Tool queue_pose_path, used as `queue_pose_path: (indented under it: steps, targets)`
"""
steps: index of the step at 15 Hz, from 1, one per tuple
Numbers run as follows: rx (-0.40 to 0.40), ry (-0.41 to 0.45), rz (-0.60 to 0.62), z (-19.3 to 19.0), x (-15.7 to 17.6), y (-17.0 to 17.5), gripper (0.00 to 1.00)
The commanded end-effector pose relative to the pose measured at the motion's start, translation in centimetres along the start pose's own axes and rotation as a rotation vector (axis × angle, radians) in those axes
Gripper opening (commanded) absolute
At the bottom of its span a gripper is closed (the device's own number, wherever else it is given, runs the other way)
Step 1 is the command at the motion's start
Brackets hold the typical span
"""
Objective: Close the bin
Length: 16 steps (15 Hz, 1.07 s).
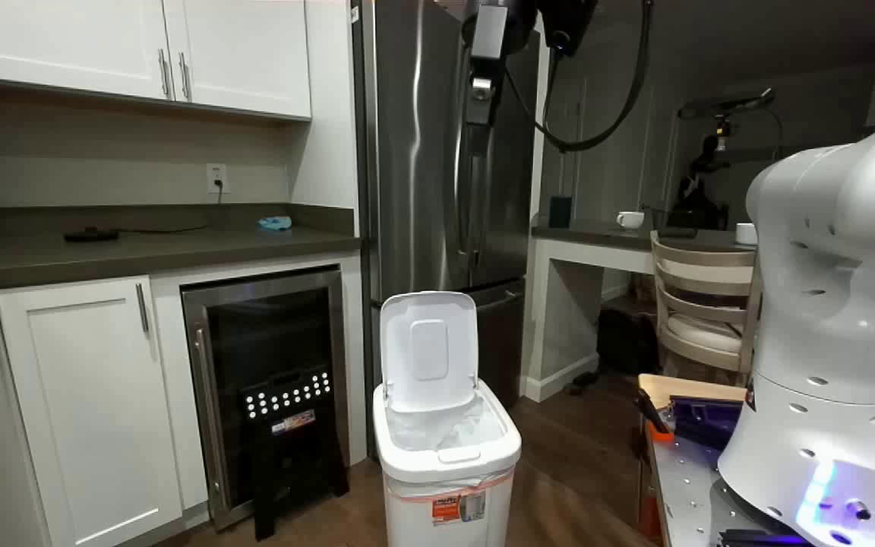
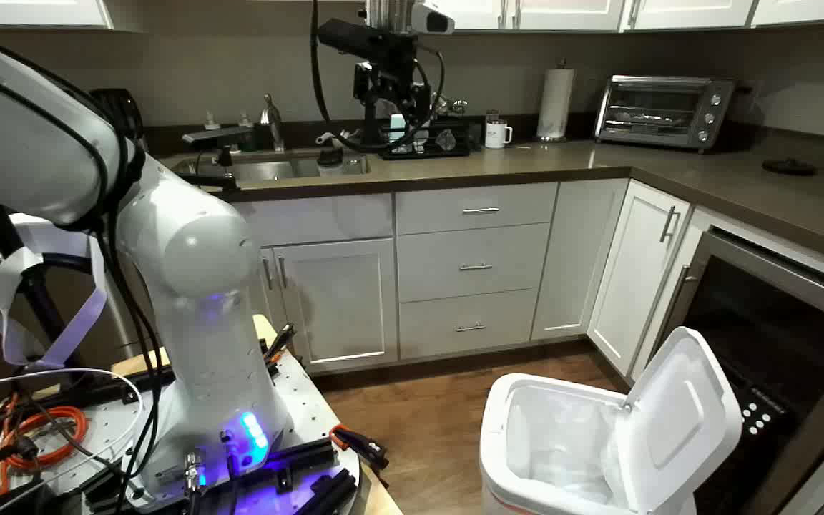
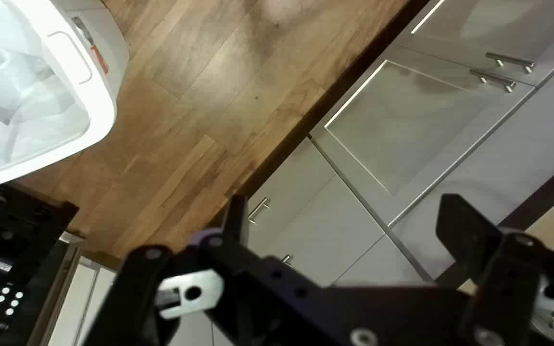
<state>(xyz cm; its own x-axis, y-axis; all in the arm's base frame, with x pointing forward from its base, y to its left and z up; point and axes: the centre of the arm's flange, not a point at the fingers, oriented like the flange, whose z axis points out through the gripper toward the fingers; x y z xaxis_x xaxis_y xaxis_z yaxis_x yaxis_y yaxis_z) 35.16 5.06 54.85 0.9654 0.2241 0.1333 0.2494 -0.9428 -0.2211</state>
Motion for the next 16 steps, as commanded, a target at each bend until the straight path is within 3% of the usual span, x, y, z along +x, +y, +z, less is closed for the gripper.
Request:
queue_pose_path:
  steps: [1,6,9,16]
  targets:
    - [0.000,0.000,0.000,0.0,0.0,0.0,1.00]
    - [0.000,0.000,0.000,0.0,0.0,0.0,1.00]
    - [-0.040,0.029,0.002,1.2,0.7,2.4,1.00]
    - [-0.166,0.167,0.046,4.7,7.1,13.8,1.00]
